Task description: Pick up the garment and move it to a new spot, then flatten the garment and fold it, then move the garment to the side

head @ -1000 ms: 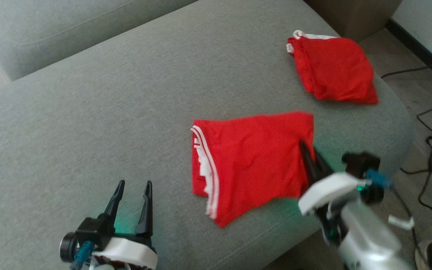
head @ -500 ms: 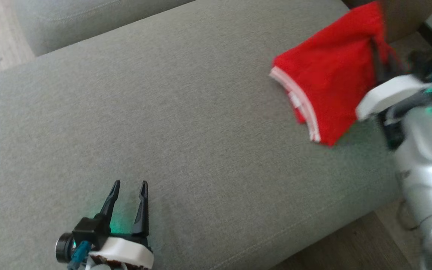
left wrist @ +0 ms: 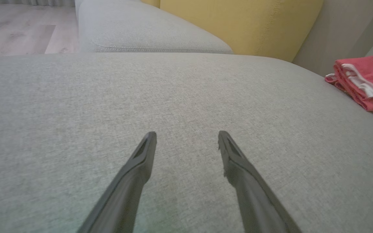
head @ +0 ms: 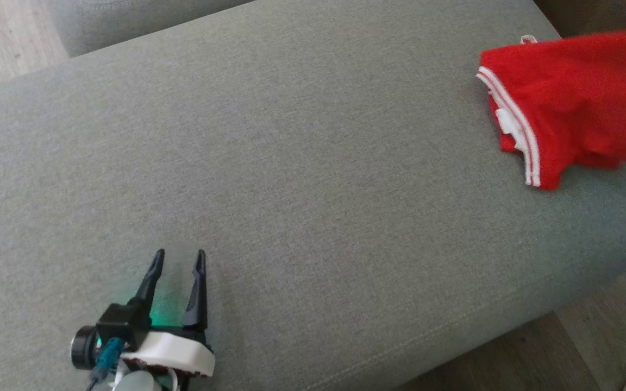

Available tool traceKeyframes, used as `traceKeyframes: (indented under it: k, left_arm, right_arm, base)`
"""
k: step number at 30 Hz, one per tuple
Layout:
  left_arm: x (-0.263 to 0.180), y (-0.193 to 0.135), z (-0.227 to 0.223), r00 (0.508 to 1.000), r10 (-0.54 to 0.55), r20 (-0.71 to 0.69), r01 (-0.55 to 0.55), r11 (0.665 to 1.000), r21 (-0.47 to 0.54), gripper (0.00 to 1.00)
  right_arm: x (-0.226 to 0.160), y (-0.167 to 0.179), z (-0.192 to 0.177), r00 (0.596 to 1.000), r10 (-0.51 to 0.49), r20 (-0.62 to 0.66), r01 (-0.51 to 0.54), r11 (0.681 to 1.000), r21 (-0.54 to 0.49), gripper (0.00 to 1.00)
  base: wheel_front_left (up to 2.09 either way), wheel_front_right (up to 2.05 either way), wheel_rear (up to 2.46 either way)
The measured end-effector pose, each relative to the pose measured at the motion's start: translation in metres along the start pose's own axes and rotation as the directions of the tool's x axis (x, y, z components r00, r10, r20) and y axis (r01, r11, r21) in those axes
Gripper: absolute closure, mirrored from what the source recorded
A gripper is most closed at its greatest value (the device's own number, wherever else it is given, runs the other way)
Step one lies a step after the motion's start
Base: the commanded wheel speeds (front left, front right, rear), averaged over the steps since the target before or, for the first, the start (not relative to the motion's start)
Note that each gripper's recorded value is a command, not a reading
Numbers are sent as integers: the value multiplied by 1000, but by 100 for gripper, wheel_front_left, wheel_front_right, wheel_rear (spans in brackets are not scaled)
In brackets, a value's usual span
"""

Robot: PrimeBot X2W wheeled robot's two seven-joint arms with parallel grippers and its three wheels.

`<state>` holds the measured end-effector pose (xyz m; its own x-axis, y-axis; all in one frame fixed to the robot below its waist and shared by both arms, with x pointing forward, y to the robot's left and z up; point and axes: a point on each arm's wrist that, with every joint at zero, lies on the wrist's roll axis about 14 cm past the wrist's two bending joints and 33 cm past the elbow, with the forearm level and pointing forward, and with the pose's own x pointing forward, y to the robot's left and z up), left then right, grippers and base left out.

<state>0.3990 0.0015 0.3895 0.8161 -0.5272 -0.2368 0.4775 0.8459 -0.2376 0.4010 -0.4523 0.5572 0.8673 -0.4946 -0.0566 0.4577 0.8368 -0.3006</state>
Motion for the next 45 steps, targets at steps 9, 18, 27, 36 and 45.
traceKeyframes:
  k: [9,18,27,36,45]
  left_arm:
    - [-10,28,10,994,101,29,-101,995,0,0]
    - [-41,63,27,964,250,85,-251,968,-2,0]
    - [-99,98,22,902,421,93,-420,907,-33,0]
    - [-135,115,27,849,513,127,-509,858,-61,0]
    - [-143,114,32,846,511,152,-498,860,-116,0]
  right_arm:
    - [-5,109,36,971,185,149,-201,975,96,0]
    - [-65,210,-4,900,418,125,-435,880,191,0]
    - [-120,275,-27,808,581,97,-581,758,295,0]
    - [-152,301,-29,748,655,105,-649,689,323,0]
    - [-162,294,-28,752,649,116,-644,685,341,0]
  base:
    - [0,0,0]
    - [0,0,0]
    - [0,0,0]
    - [0,0,0]
    - [0,0,0]
